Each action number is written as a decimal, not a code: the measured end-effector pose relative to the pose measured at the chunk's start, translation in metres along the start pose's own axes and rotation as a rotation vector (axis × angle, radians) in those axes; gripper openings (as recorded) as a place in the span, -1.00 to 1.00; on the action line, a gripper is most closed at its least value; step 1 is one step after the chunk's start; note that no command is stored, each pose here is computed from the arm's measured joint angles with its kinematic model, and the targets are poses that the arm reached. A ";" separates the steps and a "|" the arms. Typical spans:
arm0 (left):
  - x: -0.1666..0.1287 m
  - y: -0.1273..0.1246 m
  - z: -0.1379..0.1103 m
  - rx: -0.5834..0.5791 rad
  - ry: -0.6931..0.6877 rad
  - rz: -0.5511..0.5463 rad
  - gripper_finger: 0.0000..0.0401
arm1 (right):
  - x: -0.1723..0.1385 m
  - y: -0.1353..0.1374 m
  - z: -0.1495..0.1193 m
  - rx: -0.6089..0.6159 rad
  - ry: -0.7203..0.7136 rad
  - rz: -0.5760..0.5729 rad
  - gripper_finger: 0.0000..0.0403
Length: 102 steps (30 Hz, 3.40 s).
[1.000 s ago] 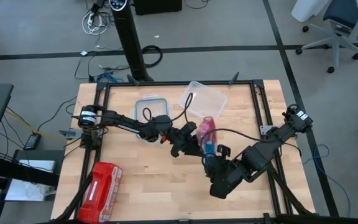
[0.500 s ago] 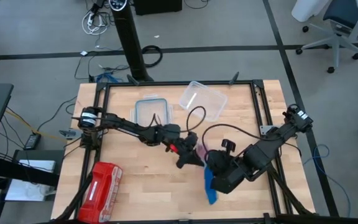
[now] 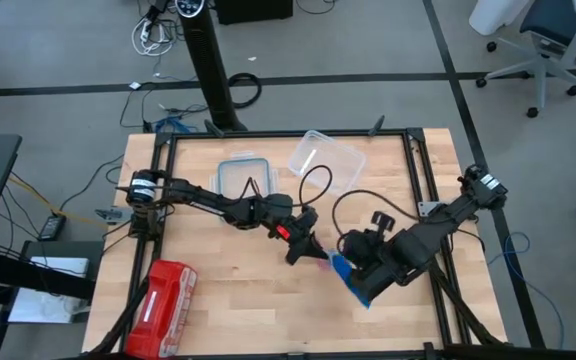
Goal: Roll bandage
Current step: Put the blue bandage into the transparent zip bag
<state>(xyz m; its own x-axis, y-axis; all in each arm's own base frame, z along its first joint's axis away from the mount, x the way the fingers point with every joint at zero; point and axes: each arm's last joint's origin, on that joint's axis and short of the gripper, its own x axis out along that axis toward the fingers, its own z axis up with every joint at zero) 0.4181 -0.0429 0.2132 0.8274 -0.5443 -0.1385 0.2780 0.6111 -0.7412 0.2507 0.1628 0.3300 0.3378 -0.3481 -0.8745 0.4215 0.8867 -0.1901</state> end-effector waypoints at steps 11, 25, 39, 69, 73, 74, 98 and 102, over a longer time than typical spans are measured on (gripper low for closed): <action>0.000 -0.007 0.005 0.014 -0.033 -0.076 -1.00 | -0.048 -0.004 -0.046 0.148 0.037 0.221 -0.51; -0.003 -0.015 0.014 0.031 -0.113 -0.156 -1.00 | -0.010 0.031 -0.108 0.257 -0.200 0.227 -0.41; -0.003 -0.017 0.017 0.040 -0.156 -0.159 -1.00 | 0.020 0.037 -0.098 0.240 -0.305 0.217 -0.34; 0.009 -0.015 -0.007 0.141 -0.070 0.001 -1.00 | -0.032 -0.015 -0.021 0.211 0.095 0.481 -0.90; 0.004 -0.015 -0.002 0.147 -0.034 -0.055 -1.00 | -0.026 -0.010 -0.020 0.165 0.191 0.511 -0.87; 0.002 -0.015 0.001 0.150 -0.034 -0.065 -1.00 | -0.025 -0.011 -0.021 0.175 0.200 0.498 -0.88; -0.001 -0.003 0.000 0.193 0.012 -0.023 -1.00 | -0.017 -0.022 -0.009 0.110 0.251 0.519 -0.91; -0.003 0.000 0.004 0.222 -0.002 -0.009 -1.00 | -0.010 -0.036 -0.010 0.154 0.315 0.403 -0.91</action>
<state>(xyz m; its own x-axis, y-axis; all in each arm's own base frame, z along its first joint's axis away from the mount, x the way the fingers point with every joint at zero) 0.4172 -0.0391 0.2163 0.8253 -0.5492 -0.1312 0.3855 0.7178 -0.5799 0.2236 0.1377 0.3412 0.2391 0.1402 -0.9608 0.4370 0.8681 0.2354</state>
